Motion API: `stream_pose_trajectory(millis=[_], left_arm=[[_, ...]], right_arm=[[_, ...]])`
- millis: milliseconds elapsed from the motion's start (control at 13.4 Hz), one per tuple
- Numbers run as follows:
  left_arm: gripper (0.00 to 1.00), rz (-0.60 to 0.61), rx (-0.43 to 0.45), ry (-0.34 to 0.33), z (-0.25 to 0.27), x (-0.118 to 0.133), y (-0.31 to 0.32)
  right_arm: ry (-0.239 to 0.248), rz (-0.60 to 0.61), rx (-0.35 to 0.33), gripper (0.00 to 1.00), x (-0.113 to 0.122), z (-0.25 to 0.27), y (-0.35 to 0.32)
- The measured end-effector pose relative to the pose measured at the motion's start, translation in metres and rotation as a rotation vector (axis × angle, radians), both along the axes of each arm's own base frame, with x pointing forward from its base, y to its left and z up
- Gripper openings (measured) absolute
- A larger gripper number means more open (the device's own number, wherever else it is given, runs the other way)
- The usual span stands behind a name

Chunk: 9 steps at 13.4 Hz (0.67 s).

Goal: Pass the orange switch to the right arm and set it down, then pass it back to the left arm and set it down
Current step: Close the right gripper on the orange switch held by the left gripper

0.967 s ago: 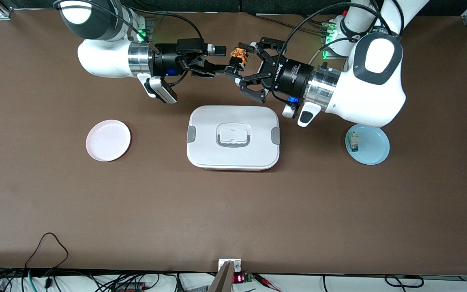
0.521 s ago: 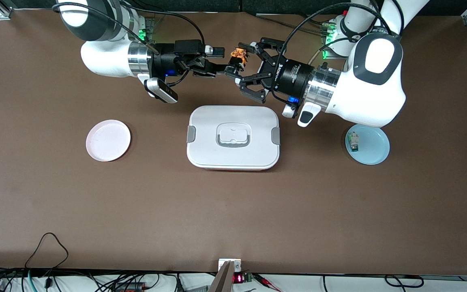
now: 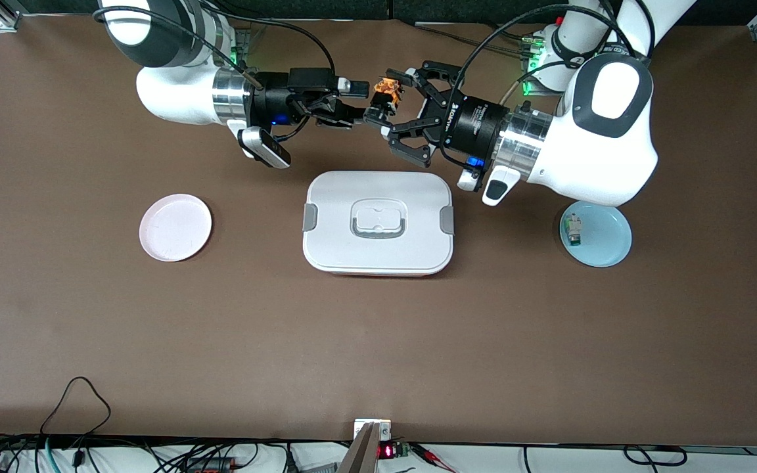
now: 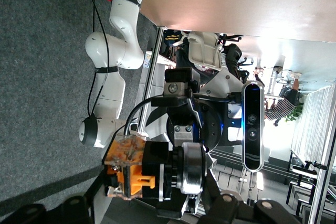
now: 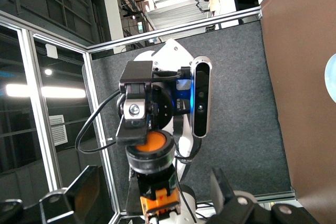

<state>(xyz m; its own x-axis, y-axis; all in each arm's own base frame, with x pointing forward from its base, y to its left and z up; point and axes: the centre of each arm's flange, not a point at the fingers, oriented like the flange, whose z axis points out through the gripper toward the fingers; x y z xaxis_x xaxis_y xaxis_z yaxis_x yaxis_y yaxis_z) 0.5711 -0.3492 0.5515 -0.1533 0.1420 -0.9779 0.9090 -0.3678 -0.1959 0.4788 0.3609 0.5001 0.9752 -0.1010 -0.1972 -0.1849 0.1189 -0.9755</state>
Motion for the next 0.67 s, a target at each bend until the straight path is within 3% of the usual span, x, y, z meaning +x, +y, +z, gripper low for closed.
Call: stream_pose_trajectory(millis=[74,298,670], left_arm=[[0.72,0.0,0.0,0.0,0.0,0.0,0.0],[0.72,0.0,0.0,0.0,0.0,0.0,0.0],[0.72,0.002,-0.002,0.001,0.001,0.0004,0.0004]], right_arm=[[-0.001,0.0,0.0,0.87,0.0,-0.0001,0.0],[-0.002,-0.002,0.003,0.53,-0.0003,0.0002,0.0005],[-0.017,-0.004,0.002,0.37,-0.0009,0.0009,0.0009]])
